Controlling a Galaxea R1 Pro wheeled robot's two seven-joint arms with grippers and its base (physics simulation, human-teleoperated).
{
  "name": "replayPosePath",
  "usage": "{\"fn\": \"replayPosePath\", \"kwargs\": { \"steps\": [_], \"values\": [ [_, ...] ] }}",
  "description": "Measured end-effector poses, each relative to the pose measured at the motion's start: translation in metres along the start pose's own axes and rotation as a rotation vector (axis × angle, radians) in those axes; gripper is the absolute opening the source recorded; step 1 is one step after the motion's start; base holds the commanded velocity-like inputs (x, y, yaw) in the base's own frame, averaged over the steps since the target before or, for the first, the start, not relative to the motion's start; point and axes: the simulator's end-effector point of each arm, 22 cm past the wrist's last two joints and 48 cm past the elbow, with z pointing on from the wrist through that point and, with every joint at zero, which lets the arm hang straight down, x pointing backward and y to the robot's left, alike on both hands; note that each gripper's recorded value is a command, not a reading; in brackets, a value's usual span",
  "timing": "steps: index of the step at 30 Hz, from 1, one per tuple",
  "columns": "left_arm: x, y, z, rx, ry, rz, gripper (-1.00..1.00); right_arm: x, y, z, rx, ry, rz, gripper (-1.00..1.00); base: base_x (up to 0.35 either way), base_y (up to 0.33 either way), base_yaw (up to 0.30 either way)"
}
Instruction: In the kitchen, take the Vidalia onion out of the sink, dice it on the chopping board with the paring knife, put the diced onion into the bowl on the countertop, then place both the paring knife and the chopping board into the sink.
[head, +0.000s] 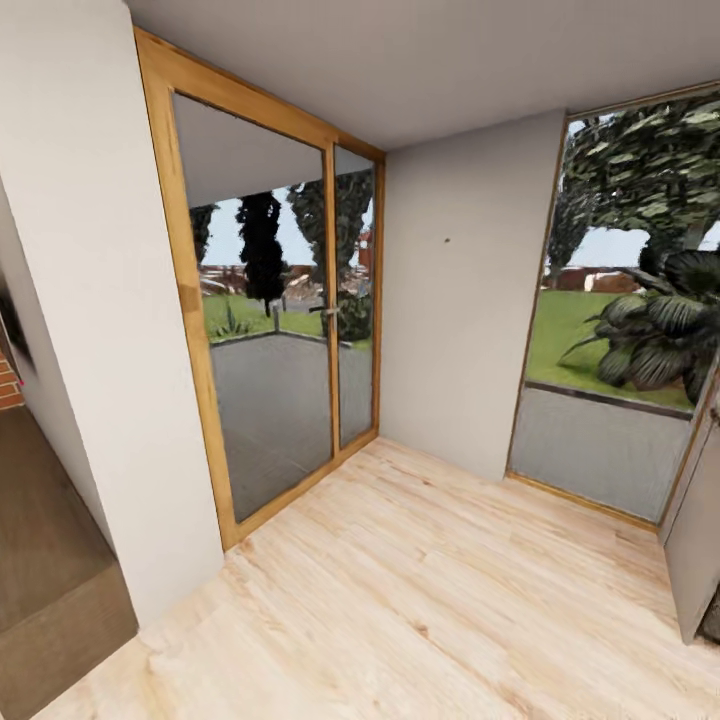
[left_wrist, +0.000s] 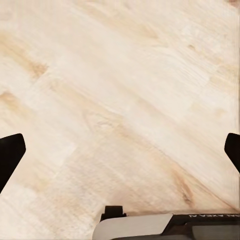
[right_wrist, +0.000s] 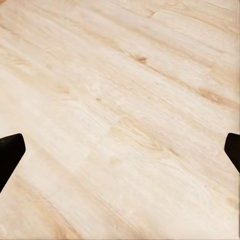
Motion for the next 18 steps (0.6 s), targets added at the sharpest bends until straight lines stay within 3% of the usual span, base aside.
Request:
{"fn": "replayPosePath", "kwargs": {
  "steps": [18],
  "values": [
    [-0.012,0.000,-0.015,0.000,-0.020,0.000,1.00,-0.015,0.001,-0.014,-0.001,-0.020,-0.001,1.00,0.000,0.000,-0.217]
  ]
}}
